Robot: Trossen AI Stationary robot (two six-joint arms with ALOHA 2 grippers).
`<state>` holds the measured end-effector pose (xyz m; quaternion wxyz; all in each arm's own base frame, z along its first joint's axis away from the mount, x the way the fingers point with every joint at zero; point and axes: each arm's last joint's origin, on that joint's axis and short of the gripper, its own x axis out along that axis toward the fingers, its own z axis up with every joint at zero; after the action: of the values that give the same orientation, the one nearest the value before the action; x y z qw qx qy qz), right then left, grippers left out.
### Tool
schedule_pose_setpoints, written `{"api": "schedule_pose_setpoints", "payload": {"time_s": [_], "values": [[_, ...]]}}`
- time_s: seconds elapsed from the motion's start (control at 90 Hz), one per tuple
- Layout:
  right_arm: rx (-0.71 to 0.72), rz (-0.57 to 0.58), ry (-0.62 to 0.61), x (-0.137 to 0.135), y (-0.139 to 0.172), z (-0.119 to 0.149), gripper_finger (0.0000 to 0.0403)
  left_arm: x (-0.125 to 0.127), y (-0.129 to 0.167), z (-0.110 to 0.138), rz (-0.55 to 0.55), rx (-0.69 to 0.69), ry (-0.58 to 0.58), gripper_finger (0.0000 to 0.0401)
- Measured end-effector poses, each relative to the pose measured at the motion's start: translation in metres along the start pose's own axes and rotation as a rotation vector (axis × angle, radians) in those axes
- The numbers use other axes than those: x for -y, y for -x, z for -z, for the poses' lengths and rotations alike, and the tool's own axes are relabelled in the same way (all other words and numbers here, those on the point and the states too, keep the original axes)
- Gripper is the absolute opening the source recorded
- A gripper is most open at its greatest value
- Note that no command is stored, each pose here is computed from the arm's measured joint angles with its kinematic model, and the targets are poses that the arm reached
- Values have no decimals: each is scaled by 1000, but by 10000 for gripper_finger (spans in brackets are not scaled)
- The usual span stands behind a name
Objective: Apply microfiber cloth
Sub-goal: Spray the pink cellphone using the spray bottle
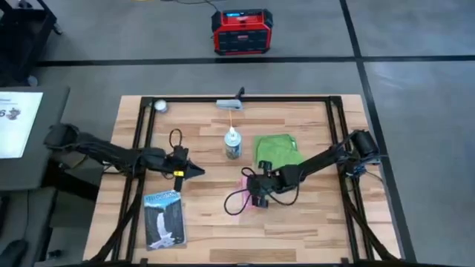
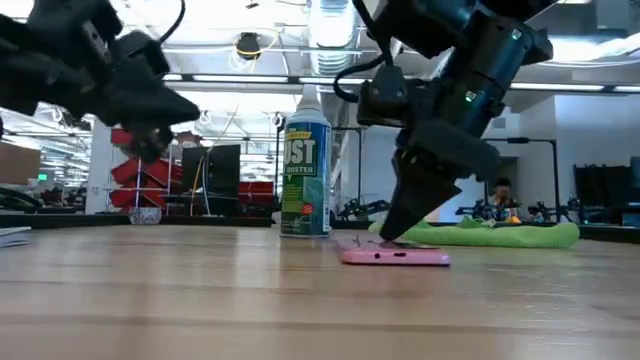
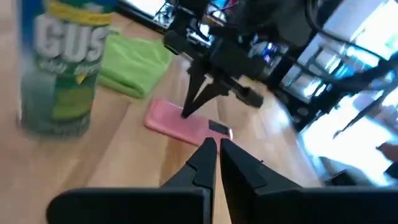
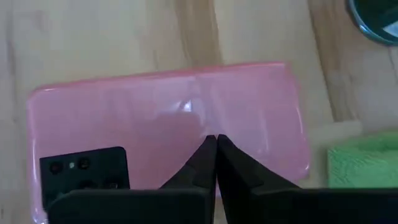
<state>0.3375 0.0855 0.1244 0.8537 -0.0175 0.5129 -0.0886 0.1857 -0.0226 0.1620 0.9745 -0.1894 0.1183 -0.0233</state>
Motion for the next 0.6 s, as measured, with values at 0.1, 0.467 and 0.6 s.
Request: {"api": "schedule_pose_setpoints", "payload": {"time_s": [0.1, 0.467, 0.6], "values": [[43, -21, -15, 1, 0, 4, 0, 2, -20, -1, 1, -73, 2, 0], [59, -41, -36, 0, -1, 7, 0, 12, -89, 0, 163, -273, 87, 87], [62, -50, -24, -4, 1, 8, 0, 15, -102, -6, 166, -280, 52, 101]]}}
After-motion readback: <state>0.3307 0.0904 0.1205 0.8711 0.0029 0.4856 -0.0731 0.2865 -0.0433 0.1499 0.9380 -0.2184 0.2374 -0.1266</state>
